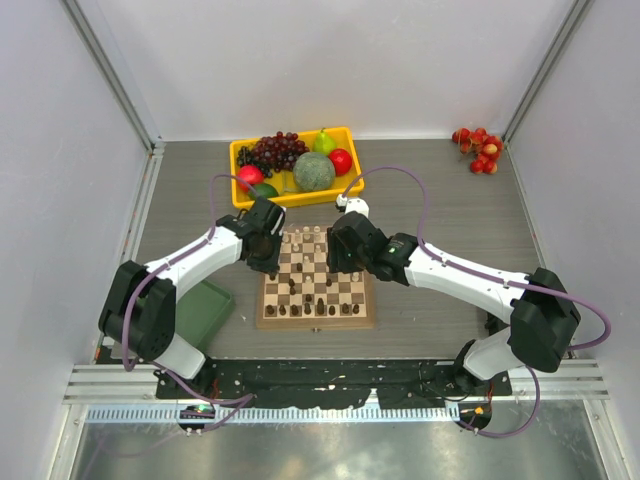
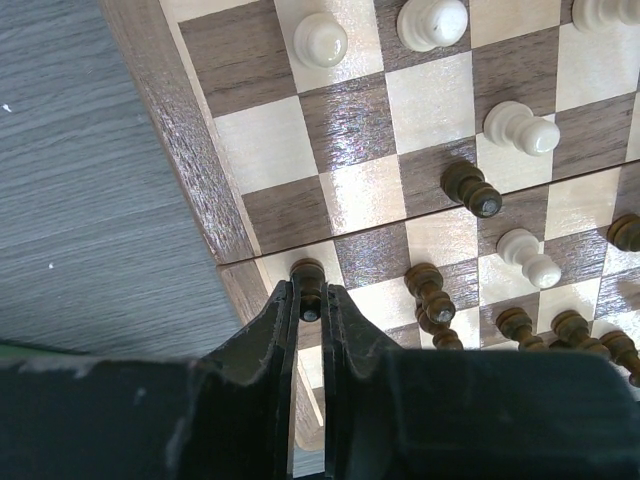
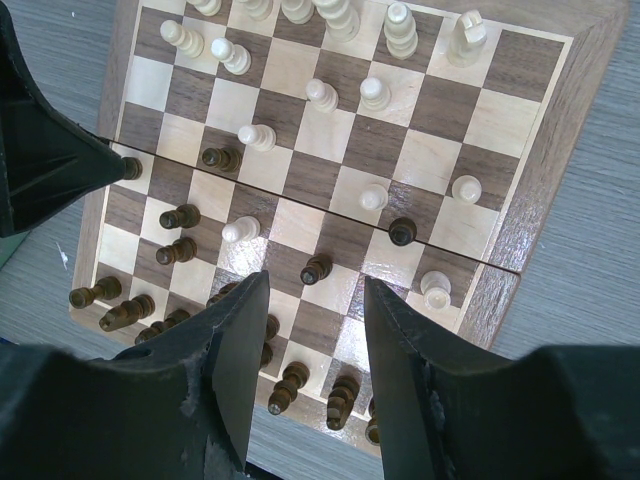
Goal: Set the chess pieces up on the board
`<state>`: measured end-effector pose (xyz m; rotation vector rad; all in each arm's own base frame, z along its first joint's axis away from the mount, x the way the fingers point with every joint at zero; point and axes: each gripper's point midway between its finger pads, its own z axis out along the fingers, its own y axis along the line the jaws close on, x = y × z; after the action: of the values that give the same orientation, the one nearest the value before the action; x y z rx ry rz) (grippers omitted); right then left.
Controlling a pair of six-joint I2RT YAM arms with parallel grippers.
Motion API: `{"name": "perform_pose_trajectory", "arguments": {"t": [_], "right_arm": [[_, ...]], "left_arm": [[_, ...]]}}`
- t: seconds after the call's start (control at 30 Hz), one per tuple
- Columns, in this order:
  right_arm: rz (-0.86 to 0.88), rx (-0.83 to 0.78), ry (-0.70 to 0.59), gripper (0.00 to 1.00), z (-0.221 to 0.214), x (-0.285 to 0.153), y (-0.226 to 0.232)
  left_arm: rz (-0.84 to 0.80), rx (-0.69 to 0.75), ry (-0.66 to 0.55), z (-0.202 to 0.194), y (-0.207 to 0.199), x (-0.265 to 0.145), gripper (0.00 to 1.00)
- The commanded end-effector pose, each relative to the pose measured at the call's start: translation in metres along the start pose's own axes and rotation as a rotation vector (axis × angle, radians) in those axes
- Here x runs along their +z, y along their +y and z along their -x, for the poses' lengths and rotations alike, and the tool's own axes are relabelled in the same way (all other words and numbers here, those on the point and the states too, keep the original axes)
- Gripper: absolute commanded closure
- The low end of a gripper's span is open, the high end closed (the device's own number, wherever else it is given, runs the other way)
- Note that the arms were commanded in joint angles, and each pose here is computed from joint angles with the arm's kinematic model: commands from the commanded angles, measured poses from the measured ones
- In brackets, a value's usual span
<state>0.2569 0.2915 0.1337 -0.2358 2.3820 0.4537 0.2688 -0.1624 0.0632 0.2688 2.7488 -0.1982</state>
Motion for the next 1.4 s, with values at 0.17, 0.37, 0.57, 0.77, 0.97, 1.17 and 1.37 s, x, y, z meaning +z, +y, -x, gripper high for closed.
{"name": "perform_pose_trajectory", "arguments": {"t": [0.17,0.37,0.57,0.77,0.97,1.17,1.37], "right_arm": [[0.013,0.011,-0.045,0.51,0.013,0.0,0.004],[0.015,0.01,-0.034,0.51,0.011,0.003,0.005],[0.023,0.01,-0.035,0.51,0.013,0.003,0.007],[0.021,0.014,-0.032,0.51,0.012,0.003,0.007],[0.024,0.019,-0.032,0.51,0.012,0.002,0.007],[0.026,0.021,-0.029,0.51,0.011,0.002,0.008],[0.028,0.021,-0.029,0.51,0.011,0.001,0.008]], "left_arm": [[-0.084,-0.024,-0.024,-0.011,-0.008,-0.016,0.91],[-0.096,-0.047,-0.009,-0.034,-0.006,-0.02,0.92],[-0.117,-0.062,-0.006,-0.043,-0.007,-0.021,0.92],[-0.137,-0.075,0.002,-0.05,-0.01,-0.019,0.94],[-0.15,-0.072,0.013,-0.054,-0.014,-0.019,0.94],[-0.144,-0.067,0.023,-0.059,-0.014,-0.019,0.94],[-0.118,-0.068,0.03,-0.061,-0.009,-0.019,0.92]]}}
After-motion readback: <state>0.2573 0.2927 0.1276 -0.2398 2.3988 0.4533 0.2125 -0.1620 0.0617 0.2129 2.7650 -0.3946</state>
